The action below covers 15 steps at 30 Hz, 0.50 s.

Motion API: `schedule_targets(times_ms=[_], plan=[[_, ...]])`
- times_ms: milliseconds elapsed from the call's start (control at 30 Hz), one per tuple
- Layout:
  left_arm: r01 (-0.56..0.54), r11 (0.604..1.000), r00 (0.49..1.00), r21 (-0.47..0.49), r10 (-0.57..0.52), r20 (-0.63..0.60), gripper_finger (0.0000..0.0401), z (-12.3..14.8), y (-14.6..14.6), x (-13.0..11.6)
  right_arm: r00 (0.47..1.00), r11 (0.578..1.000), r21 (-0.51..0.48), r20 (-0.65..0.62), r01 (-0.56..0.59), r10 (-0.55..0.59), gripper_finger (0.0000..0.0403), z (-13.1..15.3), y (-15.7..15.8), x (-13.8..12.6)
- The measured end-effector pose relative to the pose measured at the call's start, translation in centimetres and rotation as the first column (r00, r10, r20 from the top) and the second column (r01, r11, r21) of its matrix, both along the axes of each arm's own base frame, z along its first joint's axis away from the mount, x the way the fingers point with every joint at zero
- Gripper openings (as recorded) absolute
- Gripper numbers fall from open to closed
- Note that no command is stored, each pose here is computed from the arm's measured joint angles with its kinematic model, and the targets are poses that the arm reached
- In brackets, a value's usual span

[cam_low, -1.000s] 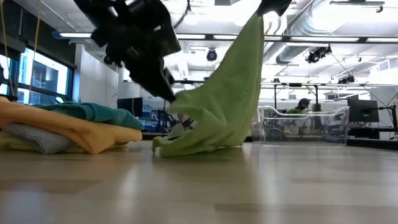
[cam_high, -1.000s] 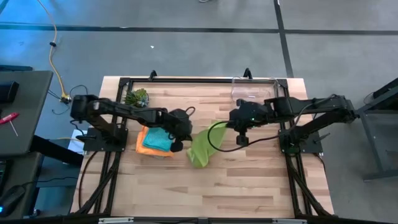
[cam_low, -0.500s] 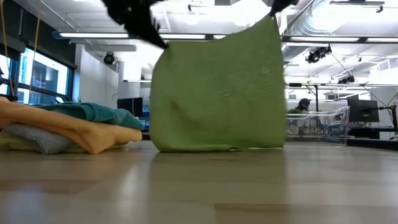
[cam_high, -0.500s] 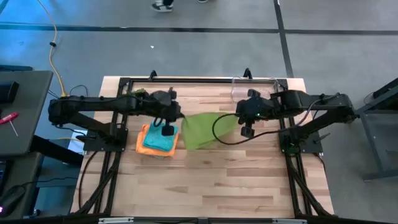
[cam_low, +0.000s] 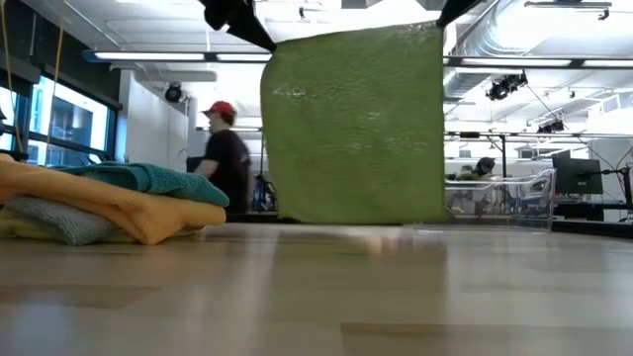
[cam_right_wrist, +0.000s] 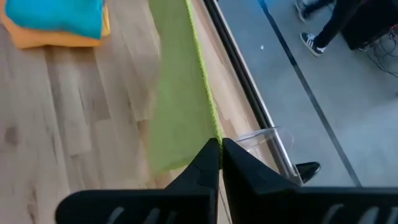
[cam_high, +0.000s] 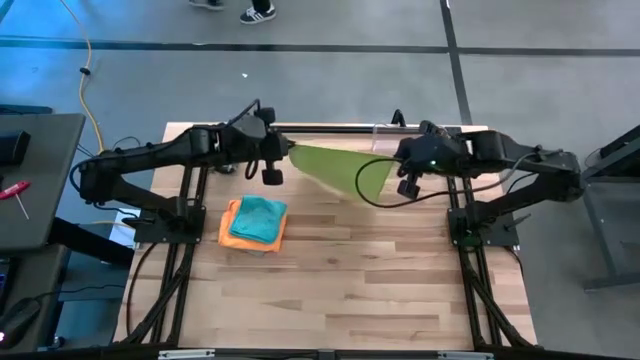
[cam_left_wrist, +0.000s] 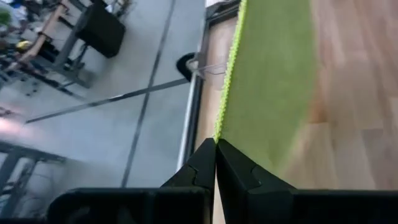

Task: Fold microfiber towels

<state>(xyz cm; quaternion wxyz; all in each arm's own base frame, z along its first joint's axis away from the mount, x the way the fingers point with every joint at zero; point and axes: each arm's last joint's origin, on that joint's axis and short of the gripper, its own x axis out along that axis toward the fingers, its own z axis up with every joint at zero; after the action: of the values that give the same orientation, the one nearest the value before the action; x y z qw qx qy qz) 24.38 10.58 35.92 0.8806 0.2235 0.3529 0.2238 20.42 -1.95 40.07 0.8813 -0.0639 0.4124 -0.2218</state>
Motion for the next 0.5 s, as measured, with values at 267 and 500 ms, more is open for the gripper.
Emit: schedule_targets(times_ms=[267,500], plan=[[0.025,0.993,0.997,-0.115,-0.033,-0.064,0.0,-3.1,-1.5,1.7,0.997,0.994,0.102,-0.055,-0.044,0.05,0.0,-2.6,1.7,0.0],[0.057,0.942,0.987,-0.332,-0.103,-0.125,0.0,-8.0,-4.4,3.9,0.987,0.969,0.245,-0.148,-0.03,0.068,0.0,-9.0,4.5,0.5]])
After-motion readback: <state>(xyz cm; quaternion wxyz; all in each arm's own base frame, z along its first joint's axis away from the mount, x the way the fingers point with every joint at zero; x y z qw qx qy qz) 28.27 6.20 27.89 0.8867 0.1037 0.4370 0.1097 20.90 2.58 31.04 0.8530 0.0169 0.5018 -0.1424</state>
